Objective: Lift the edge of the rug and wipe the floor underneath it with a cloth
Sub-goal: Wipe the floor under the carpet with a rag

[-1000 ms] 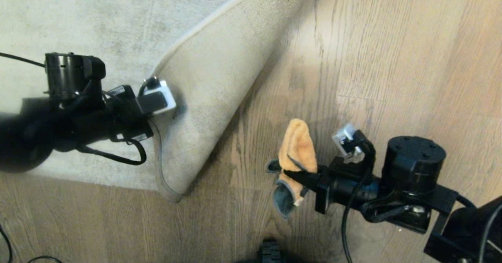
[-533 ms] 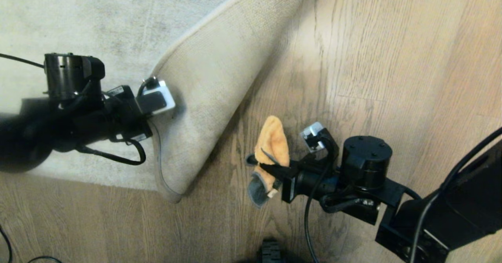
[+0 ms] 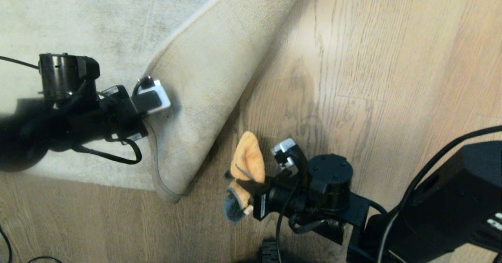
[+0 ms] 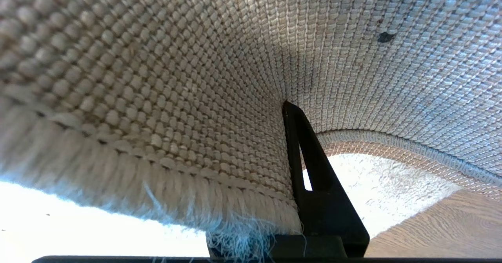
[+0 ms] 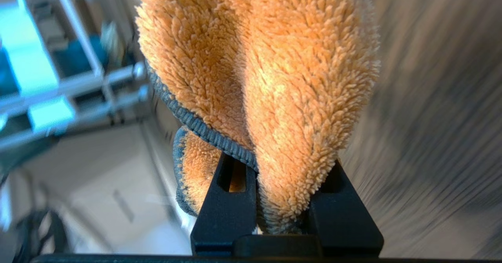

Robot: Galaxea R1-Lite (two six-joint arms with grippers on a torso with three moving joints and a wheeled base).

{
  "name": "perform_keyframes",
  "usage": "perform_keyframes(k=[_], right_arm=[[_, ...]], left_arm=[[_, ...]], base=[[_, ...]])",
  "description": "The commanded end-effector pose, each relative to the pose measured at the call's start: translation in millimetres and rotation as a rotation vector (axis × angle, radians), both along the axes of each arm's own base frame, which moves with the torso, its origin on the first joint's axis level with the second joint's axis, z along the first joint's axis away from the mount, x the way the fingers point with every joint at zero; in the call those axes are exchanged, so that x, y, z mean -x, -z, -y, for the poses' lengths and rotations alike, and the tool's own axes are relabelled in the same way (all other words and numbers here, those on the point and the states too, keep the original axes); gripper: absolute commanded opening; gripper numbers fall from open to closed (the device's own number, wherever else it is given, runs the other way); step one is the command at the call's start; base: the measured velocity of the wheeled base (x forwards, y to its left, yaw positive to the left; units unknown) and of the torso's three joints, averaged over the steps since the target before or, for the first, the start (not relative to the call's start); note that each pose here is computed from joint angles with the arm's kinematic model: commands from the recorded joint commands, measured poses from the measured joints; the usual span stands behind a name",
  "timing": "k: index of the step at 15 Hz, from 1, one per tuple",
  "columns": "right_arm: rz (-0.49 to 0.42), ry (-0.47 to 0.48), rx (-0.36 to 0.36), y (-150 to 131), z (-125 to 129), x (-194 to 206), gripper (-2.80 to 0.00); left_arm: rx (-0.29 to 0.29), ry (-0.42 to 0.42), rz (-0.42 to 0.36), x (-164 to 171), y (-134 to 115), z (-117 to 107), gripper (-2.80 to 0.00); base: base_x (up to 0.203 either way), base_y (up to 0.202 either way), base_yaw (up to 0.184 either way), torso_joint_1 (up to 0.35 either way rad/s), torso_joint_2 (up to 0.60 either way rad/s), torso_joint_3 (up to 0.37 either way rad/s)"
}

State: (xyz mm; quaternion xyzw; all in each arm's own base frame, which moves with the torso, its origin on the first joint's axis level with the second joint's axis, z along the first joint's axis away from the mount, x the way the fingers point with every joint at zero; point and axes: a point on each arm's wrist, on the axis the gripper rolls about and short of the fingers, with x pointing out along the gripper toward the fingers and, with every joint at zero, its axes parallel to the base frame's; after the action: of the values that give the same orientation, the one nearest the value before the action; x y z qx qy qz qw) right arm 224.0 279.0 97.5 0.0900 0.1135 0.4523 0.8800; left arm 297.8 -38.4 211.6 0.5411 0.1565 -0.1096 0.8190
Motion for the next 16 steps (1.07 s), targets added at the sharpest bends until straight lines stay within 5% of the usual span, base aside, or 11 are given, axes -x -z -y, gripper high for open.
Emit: perform_keyframes(k=[1, 7, 12, 16], right_arm=[[-0.030, -0.039, 0.034, 16.1, -2.2, 16.5, -2.80], [-0.005, 0.024, 0.015, 66.0, -8.9, 18.8, -2.80], [-0.055, 0.084, 0.106, 93.8, 1.7, 22.3, -2.80], [-0.057, 0.182, 0.111, 96.6, 13.2, 5.4, -2.80]], left_arm=[[-0.007, -0.001, -0.004, -0.2, 1.4, -0.6, -2.80], [-0.010, -0.004, -0.016, -1.9, 4.7, -0.4, -2.80], [-0.016, -0.017, -0.019, -2.2, 5.9, -0.6, -2.80], [-0.018, -0.019, -0.026, -2.5, 8.3, -0.3, -2.80]], base=[[0.000, 0.000, 0.000, 0.000, 0.00, 0.000], [0.000, 0.000, 0.000, 0.000, 0.00, 0.000], [0.000, 0.000, 0.000, 0.000, 0.00, 0.000], [0.000, 0.000, 0.000, 0.000, 0.00, 0.000]])
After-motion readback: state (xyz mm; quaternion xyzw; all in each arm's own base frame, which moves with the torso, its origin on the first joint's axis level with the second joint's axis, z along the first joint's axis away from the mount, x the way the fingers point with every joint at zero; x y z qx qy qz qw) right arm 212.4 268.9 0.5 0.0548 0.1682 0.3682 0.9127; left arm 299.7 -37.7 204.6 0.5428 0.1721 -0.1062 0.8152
